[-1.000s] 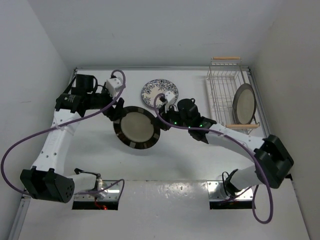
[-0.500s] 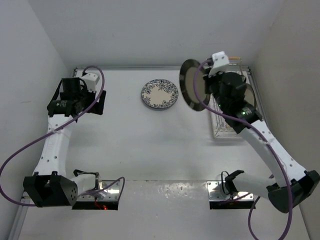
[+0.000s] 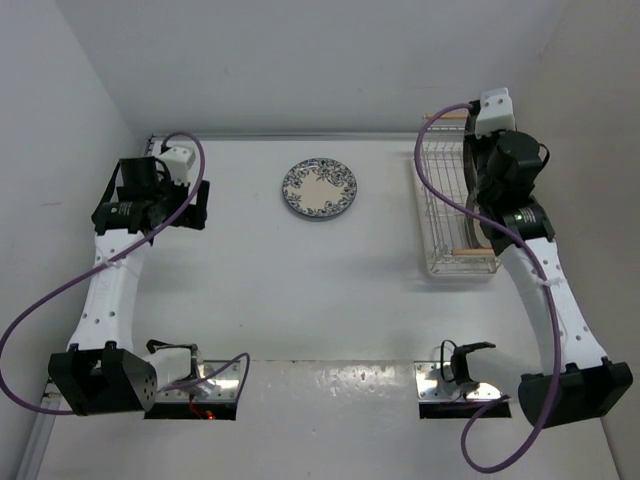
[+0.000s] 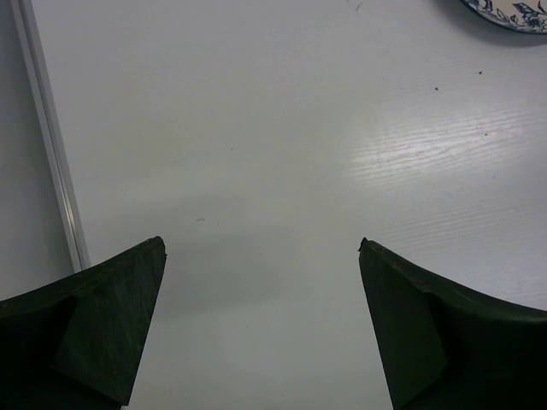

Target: Load the plates into the dish rack

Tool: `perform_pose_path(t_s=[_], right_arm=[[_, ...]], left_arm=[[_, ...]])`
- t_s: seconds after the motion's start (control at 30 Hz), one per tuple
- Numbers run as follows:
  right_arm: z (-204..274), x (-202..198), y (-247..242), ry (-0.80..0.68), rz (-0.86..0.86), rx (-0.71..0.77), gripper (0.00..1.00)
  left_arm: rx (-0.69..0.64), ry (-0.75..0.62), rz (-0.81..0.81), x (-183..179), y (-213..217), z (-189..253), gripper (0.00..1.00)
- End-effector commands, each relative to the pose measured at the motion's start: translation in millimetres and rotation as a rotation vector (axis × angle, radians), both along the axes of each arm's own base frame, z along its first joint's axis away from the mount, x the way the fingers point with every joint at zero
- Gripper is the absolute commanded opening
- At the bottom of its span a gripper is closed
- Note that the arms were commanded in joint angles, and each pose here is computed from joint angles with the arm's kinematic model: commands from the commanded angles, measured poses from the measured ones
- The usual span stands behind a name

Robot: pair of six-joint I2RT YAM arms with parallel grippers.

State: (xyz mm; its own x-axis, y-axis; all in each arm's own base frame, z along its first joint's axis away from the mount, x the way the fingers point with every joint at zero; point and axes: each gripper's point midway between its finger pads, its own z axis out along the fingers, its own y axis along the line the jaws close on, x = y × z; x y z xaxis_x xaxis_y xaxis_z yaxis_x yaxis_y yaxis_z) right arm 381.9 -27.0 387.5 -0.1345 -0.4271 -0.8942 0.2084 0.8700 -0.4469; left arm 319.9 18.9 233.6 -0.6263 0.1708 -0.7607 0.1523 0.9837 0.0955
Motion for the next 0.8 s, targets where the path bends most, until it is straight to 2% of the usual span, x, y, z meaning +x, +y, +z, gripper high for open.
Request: perform_pose_path(t_s=[0.0, 0.43, 0.63, 0.77], right_arm=[[29, -7, -13, -0.150, -0.033, -0.020, 0.00], [-75, -16, -32, 0.024, -0.087, 0.092, 0.00], [-103, -20, -45, 0.059, -0.131, 0.185, 0.00], [-117, -19, -38, 0.087, -0.089, 0.177, 0.00]], left_arm=[[-0.019, -0.035, 0.016, -1, 3, 5, 1.00], [-0.028, -0.017, 0.008, -1, 1, -1, 1.00], [-0.029, -0.008, 0.017, -2, 4, -5, 1.00], [-0.029, -0.008, 0.017, -2, 4, -5, 1.00]])
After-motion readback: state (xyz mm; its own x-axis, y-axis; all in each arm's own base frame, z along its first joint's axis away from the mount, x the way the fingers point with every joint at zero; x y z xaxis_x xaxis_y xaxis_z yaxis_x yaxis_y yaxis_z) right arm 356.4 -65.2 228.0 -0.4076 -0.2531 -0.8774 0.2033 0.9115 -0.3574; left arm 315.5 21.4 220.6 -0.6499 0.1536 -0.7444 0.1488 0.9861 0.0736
